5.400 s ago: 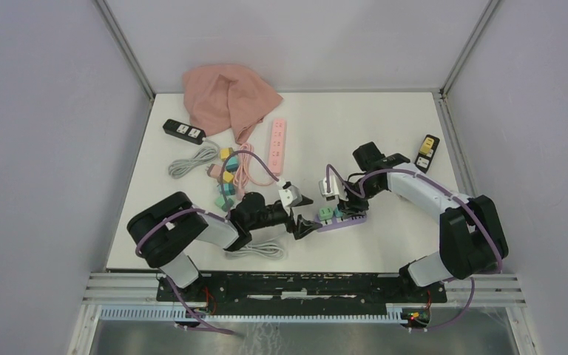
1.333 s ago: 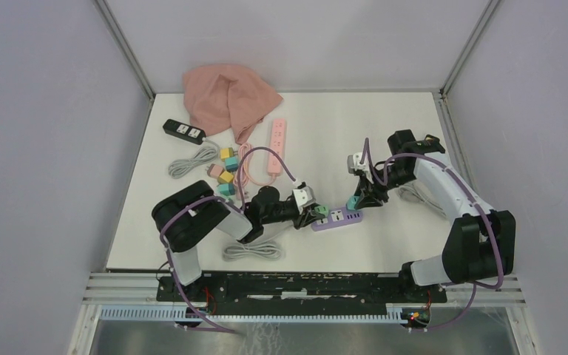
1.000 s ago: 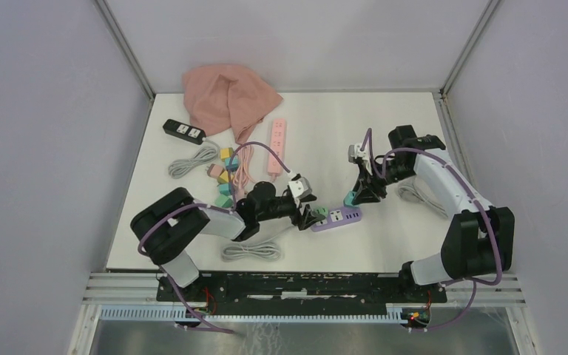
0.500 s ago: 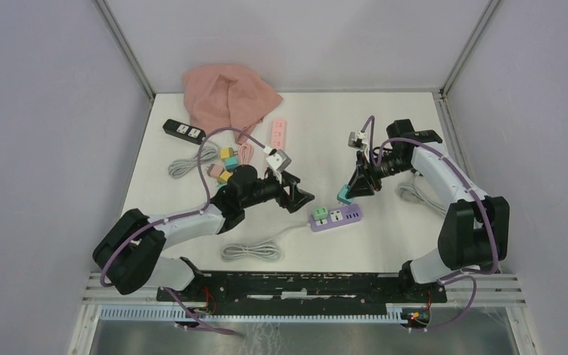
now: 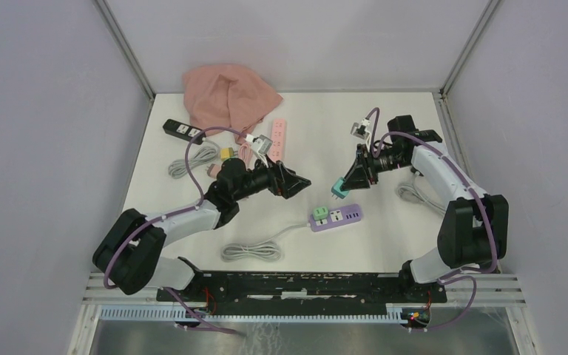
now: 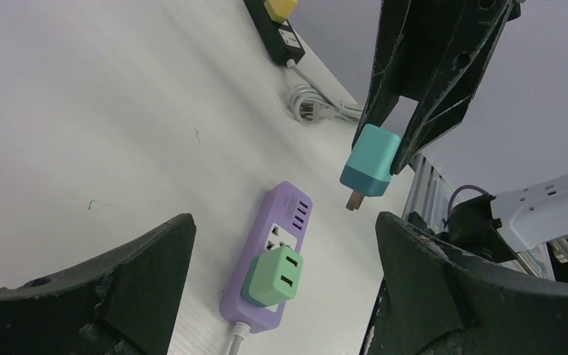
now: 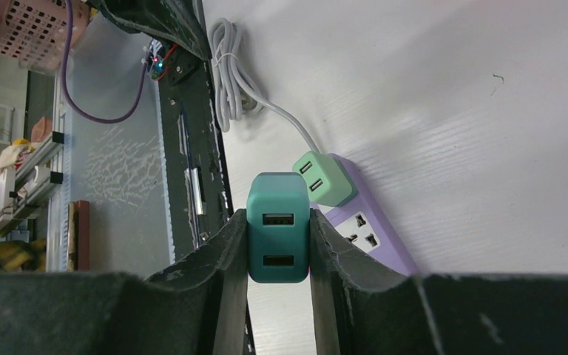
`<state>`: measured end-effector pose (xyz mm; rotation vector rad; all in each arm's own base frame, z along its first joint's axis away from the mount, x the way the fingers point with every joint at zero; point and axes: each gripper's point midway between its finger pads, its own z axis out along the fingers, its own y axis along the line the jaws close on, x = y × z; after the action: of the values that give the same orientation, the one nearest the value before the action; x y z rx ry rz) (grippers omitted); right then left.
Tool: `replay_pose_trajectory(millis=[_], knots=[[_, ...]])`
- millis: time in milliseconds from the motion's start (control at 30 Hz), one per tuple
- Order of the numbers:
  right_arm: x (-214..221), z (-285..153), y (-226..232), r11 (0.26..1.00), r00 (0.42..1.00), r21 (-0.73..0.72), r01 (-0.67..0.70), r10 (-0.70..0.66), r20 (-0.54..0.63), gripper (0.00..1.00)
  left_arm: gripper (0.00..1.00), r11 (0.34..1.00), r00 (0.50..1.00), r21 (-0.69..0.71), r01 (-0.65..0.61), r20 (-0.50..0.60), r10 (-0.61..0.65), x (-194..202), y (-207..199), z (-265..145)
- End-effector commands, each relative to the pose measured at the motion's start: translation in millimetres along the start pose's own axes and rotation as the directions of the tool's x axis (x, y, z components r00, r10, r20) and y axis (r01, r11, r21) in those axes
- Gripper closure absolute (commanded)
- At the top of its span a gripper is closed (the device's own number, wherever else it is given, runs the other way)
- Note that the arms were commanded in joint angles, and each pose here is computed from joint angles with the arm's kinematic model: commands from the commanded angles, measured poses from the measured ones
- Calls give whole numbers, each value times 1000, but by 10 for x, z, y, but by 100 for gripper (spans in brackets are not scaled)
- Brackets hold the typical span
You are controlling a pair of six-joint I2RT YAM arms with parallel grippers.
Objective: Pull the plug off the socket
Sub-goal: Place the plug at the center of the board.
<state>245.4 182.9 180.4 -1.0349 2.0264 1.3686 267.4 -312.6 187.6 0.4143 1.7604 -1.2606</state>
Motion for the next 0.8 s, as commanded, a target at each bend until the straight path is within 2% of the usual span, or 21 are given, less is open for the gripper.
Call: replay_pose_trajectory(millis=[0, 267, 400, 533, 767], knots=[[-217, -2, 17, 999, 996, -34, -35, 38, 79, 100, 3, 999, 998, -29, -18, 64, 20, -207, -83, 15], [-272, 26, -11, 992, 988, -58, -111, 116, 106, 100, 3, 938, 958, -216, -271, 32, 284, -145, -231, -11], [-287, 36, -27, 988, 983, -68, -141, 148, 111, 100, 3, 923, 955, -275, -271, 41, 293, -244, -280, 20], [-295, 39, -28, 985, 980, -74, -155, 163, 114, 100, 3, 907, 961, -325, -268, -18, 277, -205, -276, 96], [-335, 58, -97, 976, 968, -69, -209, 216, 131, 100, 0, 894, 972, -388, -226, -30, 233, -211, -329, 187]])
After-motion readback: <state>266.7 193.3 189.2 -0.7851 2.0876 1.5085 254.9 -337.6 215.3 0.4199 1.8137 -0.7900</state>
